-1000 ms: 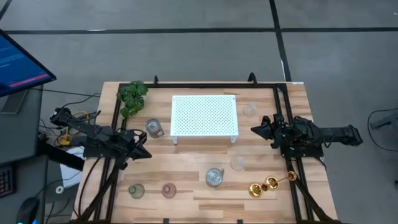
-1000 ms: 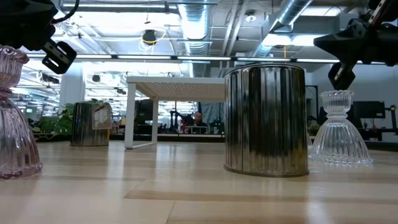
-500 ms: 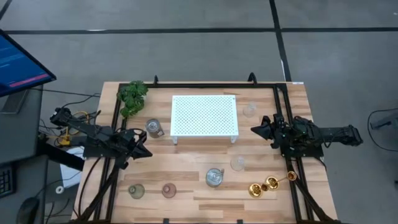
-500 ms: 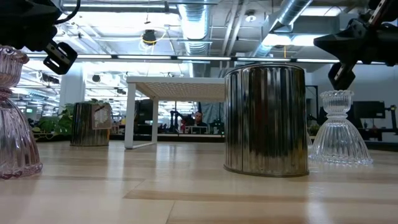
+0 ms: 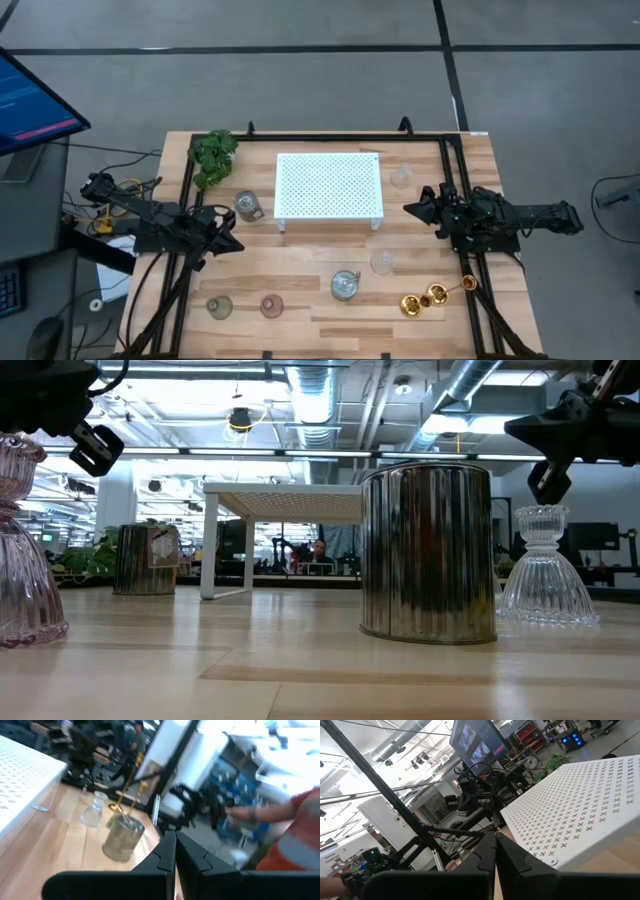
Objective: Pick & Place candle stick holders
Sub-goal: Put the top gold candle holder on the shelf
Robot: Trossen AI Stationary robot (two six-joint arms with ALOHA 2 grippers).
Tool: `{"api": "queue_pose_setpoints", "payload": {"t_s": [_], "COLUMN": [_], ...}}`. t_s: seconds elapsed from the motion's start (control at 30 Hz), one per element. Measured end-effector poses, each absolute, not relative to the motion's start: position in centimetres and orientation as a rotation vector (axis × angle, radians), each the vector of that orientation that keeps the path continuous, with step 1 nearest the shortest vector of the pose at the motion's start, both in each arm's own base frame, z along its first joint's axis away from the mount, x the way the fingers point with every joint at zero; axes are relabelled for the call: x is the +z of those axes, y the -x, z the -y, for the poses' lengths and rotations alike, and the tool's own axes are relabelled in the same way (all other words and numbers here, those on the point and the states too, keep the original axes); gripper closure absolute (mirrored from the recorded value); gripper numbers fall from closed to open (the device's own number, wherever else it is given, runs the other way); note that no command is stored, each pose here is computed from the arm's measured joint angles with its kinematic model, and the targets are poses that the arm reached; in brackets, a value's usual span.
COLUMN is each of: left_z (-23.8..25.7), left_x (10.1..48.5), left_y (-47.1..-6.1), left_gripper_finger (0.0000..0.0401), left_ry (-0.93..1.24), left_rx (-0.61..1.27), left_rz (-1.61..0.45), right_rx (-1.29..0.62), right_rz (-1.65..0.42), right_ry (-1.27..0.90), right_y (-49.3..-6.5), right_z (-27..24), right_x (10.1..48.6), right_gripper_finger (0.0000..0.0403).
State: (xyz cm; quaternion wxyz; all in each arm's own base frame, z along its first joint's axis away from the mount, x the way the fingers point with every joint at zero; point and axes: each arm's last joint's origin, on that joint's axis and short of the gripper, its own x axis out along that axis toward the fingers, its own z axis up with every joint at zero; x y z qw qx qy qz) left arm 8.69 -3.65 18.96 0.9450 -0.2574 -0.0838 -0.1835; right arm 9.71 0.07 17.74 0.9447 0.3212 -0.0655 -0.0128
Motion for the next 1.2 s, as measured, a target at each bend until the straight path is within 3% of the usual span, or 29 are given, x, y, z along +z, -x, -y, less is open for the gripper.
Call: {"api": "queue_pose_setpoints", "payload": {"t_s": [0.1,0.3,0.5,0.8,1.2], "left_z": [3.4,2.7,2.4,2.0,3.1], "left_x": [19.4,20.0,19.9,20.4,27.2], "left_y": [-8.6,-8.5,-8.5,-8.4,-11.9], "left_gripper_finger": [0.0393,0.0393,0.0393,0.0394,0.0398], "left_ry": [0.596,0.657,0.670,0.733,0.580], "left_rx": [-0.305,-0.138,-0.018,0.095,0.355], "left_rz": [0.223,0.328,0.351,0.395,0.227], "right_rx": [-0.025,-0.011,-0.058,-0.017,-0.182], "right_rz": [0.134,0.138,0.161,0.251,0.198], "right_ry": [-0.666,-0.894,-0.888,-0.767,-0.503], "right_y": [-9.7,-9.7,-9.7,-9.3,-7.0], "right_z": [-0.1,-0.1,0.1,0.1,0.6], "right_x": [17.7,17.7,17.7,19.6,24.7], "right_gripper_finger": [0.0403,0.0403,0.0403,0.0403,0.0403]}}
